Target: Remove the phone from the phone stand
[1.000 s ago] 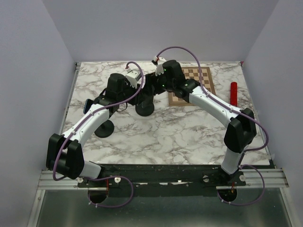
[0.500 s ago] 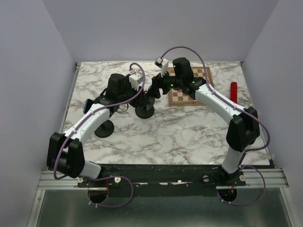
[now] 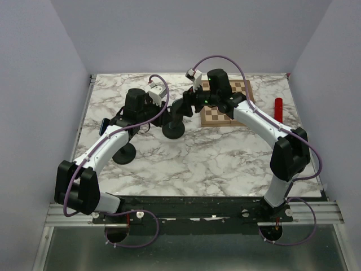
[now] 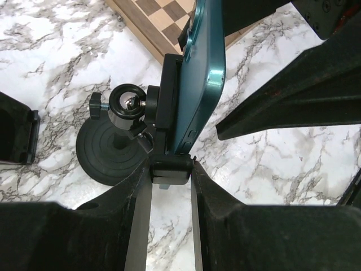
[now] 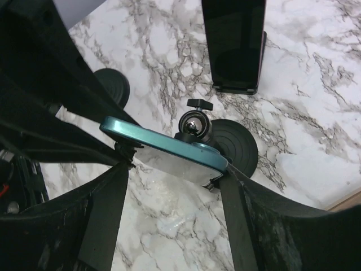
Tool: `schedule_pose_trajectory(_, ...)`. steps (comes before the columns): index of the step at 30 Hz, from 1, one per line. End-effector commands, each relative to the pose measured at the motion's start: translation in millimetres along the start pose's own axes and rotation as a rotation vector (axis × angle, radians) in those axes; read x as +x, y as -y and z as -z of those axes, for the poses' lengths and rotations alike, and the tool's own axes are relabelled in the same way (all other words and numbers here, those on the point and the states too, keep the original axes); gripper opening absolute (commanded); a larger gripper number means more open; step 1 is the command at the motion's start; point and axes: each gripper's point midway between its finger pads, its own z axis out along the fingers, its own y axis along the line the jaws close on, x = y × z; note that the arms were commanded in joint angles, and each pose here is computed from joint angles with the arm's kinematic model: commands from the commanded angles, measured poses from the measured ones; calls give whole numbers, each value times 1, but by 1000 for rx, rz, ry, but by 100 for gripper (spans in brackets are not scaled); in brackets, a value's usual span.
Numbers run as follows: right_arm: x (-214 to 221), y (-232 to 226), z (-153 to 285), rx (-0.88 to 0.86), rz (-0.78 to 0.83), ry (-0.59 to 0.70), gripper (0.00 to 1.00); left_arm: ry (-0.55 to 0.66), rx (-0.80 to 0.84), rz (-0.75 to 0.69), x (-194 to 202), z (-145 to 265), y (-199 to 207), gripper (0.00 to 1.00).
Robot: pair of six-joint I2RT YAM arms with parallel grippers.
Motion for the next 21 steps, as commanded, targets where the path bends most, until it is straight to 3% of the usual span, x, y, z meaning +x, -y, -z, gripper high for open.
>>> schedule_pose_trajectory(1, -4, -18, 2, 41, -156, 3, 1, 76, -166, -14, -11, 5, -33, 0)
schedule_pose_trajectory(5, -9, -8, -5, 234, -261, 30, 1, 80, -126, -2, -10, 1, -24, 0)
schedule_pose_trajectory(6, -11, -8, -4, 287, -298, 47, 6, 78, -121, 4, -10, 0, -24, 0)
schedule_pose_trajectory(8, -13, -7, -1, 353, -367, 78, 24, 71, -114, 22, -8, -2, -23, 0)
schedule_pose_trajectory(11, -12, -8, 5, 392, -405, 101, 60, 38, -139, 55, -4, -3, -27, 0)
schedule_pose_trajectory(12, -12, -9, 7, 402, -398, 105, 65, 23, -155, 61, -2, -3, -30, 0)
schedule_pose_trajectory(14, -12, -5, 13, 431, -383, 110, 72, 17, -172, 71, -1, -1, -32, 14)
schedule_pose_trajectory(16, -11, -2, 16, 453, -361, 107, 81, 27, -187, 78, -2, 4, -32, 39)
schedule_pose_trajectory(18, -12, -2, 16, 452, -338, 104, 86, 33, -203, 82, -4, 10, -31, 51)
schedule_pose_trajectory(21, -17, 1, 14, 455, -303, 108, 92, 33, -214, 82, -5, 18, -28, 59)
